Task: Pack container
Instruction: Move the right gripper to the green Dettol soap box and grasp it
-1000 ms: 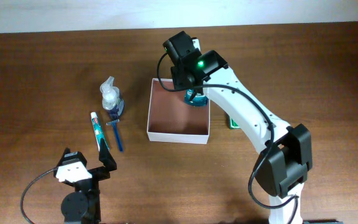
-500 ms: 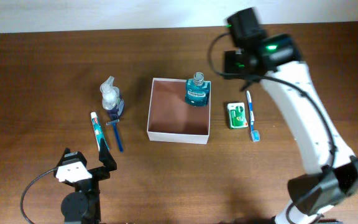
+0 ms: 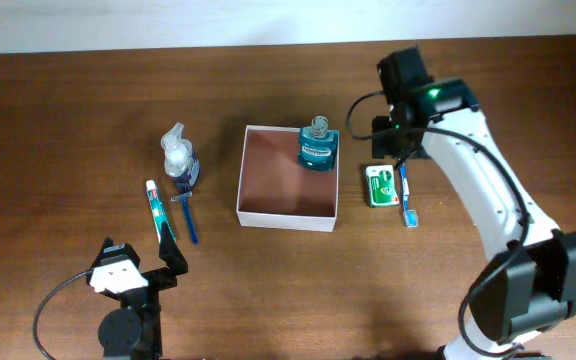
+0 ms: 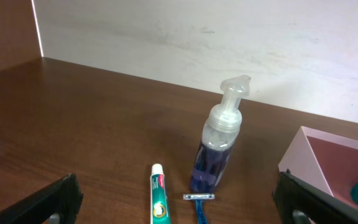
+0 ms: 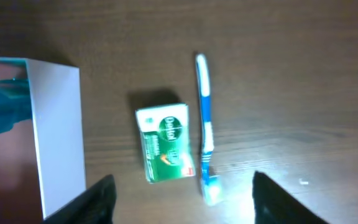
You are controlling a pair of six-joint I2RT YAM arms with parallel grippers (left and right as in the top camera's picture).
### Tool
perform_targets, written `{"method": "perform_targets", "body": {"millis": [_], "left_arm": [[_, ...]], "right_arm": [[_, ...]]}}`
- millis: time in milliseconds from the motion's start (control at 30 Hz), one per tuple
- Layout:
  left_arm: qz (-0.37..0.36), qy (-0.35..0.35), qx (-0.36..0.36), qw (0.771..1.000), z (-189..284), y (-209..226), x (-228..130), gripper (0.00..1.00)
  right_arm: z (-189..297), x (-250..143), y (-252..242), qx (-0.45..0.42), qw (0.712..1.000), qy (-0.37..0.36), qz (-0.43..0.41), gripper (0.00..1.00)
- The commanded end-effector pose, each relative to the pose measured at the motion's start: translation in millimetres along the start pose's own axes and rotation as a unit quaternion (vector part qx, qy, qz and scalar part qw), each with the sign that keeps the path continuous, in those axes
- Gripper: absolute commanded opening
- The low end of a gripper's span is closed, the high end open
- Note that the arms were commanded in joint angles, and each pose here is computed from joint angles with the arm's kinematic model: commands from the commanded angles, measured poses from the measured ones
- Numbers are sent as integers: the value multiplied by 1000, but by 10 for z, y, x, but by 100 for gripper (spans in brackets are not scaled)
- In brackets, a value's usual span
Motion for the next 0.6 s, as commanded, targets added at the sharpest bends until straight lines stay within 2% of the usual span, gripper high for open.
{"method": "perform_targets", "body": {"millis": [0,67,300,567], "left_arm": [[-7,-3,-3,1000,0,2,-7,99],[-7,-3,-3,1000,0,2,-7,99],[-7,-3,-3,1000,0,2,-7,99],[-7,-3,-3,1000,0,2,-7,99]], "right_arm": [[-297,-128,17,21,999,27,-1,34],[-446,-184,41,35,999,27,-2,6],[-630,-215,208,140,990,19,-6,4],[-697,-176,254,161,984,10,-74,4]]}}
Point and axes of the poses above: each gripper's point midway between its finger pads, its own z axis back along the fingers, its own y axis along the line the jaws close on, x = y × z, the point moved 10 cm from there along z, back along the fingers, and after that the axes turned 5 degrees about -z, right-handed, at the moved point
